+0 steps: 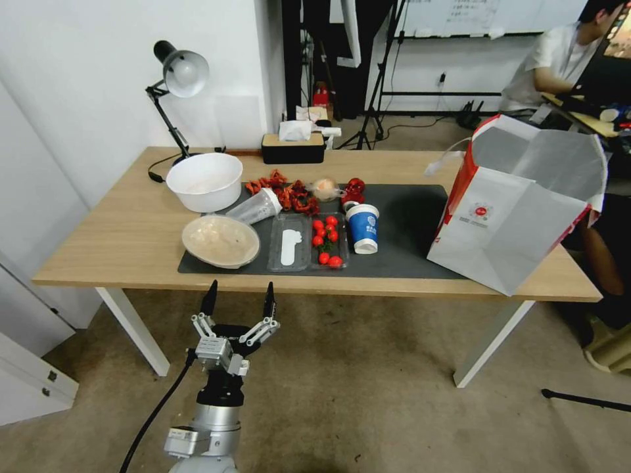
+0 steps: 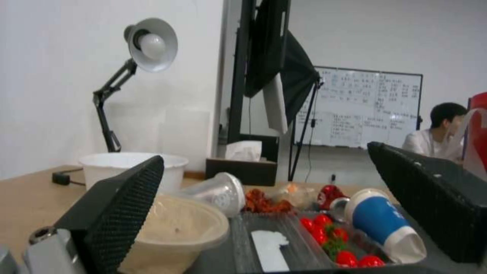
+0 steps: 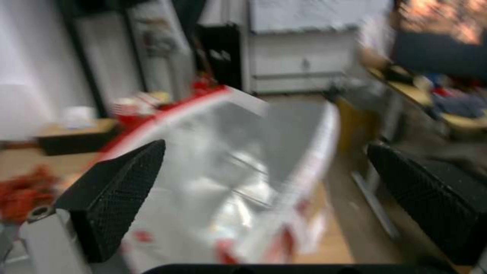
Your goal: Pick up the food delivery bag from the floor and place it on the table.
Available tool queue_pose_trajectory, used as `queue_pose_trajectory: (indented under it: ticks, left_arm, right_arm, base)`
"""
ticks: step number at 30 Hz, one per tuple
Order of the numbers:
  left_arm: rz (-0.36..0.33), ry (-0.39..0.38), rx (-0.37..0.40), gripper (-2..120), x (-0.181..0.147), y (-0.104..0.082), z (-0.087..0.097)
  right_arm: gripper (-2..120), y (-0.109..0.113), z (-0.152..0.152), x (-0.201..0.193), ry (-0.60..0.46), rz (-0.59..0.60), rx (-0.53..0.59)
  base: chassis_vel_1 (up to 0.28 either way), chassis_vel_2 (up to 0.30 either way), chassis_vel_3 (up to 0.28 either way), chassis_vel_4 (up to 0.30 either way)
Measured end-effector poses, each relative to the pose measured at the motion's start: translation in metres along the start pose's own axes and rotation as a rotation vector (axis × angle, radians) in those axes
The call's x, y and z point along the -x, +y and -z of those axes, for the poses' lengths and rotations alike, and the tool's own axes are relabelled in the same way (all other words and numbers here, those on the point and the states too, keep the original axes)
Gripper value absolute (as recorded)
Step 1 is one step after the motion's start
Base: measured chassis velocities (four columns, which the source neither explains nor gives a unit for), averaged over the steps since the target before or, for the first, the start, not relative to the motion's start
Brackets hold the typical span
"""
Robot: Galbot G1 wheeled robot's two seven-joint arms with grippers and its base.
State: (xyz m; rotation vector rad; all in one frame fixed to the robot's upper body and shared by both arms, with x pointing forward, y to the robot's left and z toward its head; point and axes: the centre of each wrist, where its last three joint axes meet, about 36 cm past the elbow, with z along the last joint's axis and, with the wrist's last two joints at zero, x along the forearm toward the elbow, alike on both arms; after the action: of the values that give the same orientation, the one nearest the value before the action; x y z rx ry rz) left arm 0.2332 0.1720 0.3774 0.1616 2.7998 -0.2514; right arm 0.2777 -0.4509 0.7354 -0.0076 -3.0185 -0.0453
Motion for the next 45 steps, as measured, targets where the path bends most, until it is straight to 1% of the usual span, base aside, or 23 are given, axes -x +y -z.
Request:
queue_pose_trajectory:
  ticks: [1, 2, 3, 5, 6, 8, 9, 10, 12, 13, 14, 17, 18, 21, 22, 23, 25, 27, 28, 33, 39, 42, 45]
  left_arm:
    - [0.008, 0.017, -0.003, 100, 0.000, -0.003, 0.004]
    - [0.012, 0.025, -0.005, 100, -0.001, -0.005, 0.006]
    - [0.012, 0.025, -0.005, 100, -0.001, -0.005, 0.006]
    - [0.022, 0.037, -0.003, 100, -0.001, -0.006, 0.009]
    - [0.022, 0.037, -0.003, 100, -0.001, -0.006, 0.009]
    - [0.029, 0.039, -0.001, 100, 0.000, -0.005, 0.010]
    - [0.034, 0.039, 0.001, 100, 0.000, -0.004, 0.011]
    - [0.034, 0.039, 0.001, 100, 0.000, -0.004, 0.011]
    - [0.041, 0.034, 0.002, 100, 0.002, -0.004, 0.011]
    - [0.040, 0.033, 0.003, 100, 0.003, -0.003, 0.011]
    - [0.040, 0.033, 0.003, 100, 0.003, -0.003, 0.011]
    - [0.030, 0.026, 0.008, 100, 0.006, -0.002, 0.010]
    - [0.030, 0.026, 0.008, 100, 0.006, -0.002, 0.010]
    - [0.002, 0.007, 0.004, 100, 0.010, -0.002, 0.010]
    - [0.002, 0.007, 0.004, 100, 0.010, -0.002, 0.010]
    - [-0.004, 0.000, 0.002, 100, 0.011, -0.002, 0.009]
    - [-0.012, -0.010, 0.002, 100, 0.011, -0.002, 0.007]
    - [-0.013, -0.011, 0.003, 100, 0.011, -0.002, 0.006]
    - [-0.017, -0.013, 0.004, 100, 0.012, -0.002, 0.006]
    - [-0.024, -0.018, 0.009, 100, 0.011, -0.001, 0.003]
    - [-0.025, -0.023, 0.018, 100, 0.009, 0.000, 0.000]
    - [-0.023, -0.033, 0.017, 100, 0.008, -0.003, -0.001]
    - [-0.024, -0.036, 0.017, 100, 0.007, -0.004, -0.001]
  right_arm:
    - [100, 0.013, -0.007, -0.010, -0.041, 0.060, -0.022]
    - [100, 0.019, -0.015, -0.012, -0.068, 0.084, -0.048]
    - [100, 0.019, -0.015, -0.012, -0.068, 0.084, -0.048]
    - [100, 0.030, -0.041, -0.013, -0.124, 0.109, -0.129]
    - [100, 0.030, -0.041, -0.013, -0.124, 0.109, -0.129]
    - [100, 0.036, -0.065, -0.015, -0.161, 0.147, -0.157]
    - [100, 0.040, -0.085, -0.018, -0.183, 0.186, -0.162]
    - [100, 0.040, -0.085, -0.018, -0.183, 0.186, -0.162]
    - [100, 0.050, -0.117, -0.021, -0.205, 0.219, -0.157]
    - [100, 0.054, -0.128, -0.022, -0.211, 0.222, -0.156]
    - [100, 0.054, -0.128, -0.022, -0.211, 0.222, -0.156]
    - [100, 0.070, -0.167, -0.025, -0.221, 0.224, -0.123]
    - [100, 0.070, -0.167, -0.025, -0.221, 0.224, -0.123]
    - [100, 0.075, -0.210, -0.019, -0.253, 0.219, -0.072]
    - [100, 0.075, -0.210, -0.019, -0.253, 0.219, -0.072]
    - [100, 0.075, -0.226, -0.017, -0.252, 0.210, -0.053]
    - [100, 0.078, -0.244, -0.016, -0.248, 0.194, -0.027]
    - [100, 0.079, -0.246, -0.016, -0.248, 0.191, -0.024]
    - [100, 0.085, -0.253, -0.015, -0.251, 0.170, -0.013]
    - [100, 0.103, -0.258, -0.016, -0.274, 0.107, 0.013]
    - [100, 0.116, -0.266, -0.024, -0.286, 0.033, -0.006]
    - [100, 0.143, -0.277, -0.033, -0.301, -0.024, 0.015]
    - [100, 0.153, -0.281, -0.034, -0.303, -0.044, 0.029]
  base:
    - [0.000, 0.000, 0.000, 0.000]
    - [0.000, 0.000, 0.000, 0.000]
    - [0.000, 0.000, 0.000, 0.000]
    - [0.000, 0.000, 0.000, 0.000]
    - [0.000, 0.000, 0.000, 0.000]
    - [0.000, 0.000, 0.000, 0.000]
    - [0.000, 0.000, 0.000, 0.000]
    - [0.000, 0.000, 0.000, 0.000]
    - [0.000, 0.000, 0.000, 0.000]
    - [0.000, 0.000, 0.000, 0.000]
    - [0.000, 0.000, 0.000, 0.000]
    - [0.000, 0.000, 0.000, 0.000]
    - [0.000, 0.000, 0.000, 0.000]
    - [0.000, 0.000, 0.000, 0.000]
    - [0.000, 0.000, 0.000, 0.000]
    - [0.000, 0.000, 0.000, 0.000]
    - [0.000, 0.000, 0.000, 0.000]
    - [0.000, 0.000, 0.000, 0.000]
    - [0.000, 0.000, 0.000, 0.000]
    - [0.000, 0.000, 0.000, 0.000]
    - [0.000, 0.000, 0.000, 0.000]
    - [0.000, 0.000, 0.000, 0.000]
    - [0.000, 0.000, 0.000, 0.000]
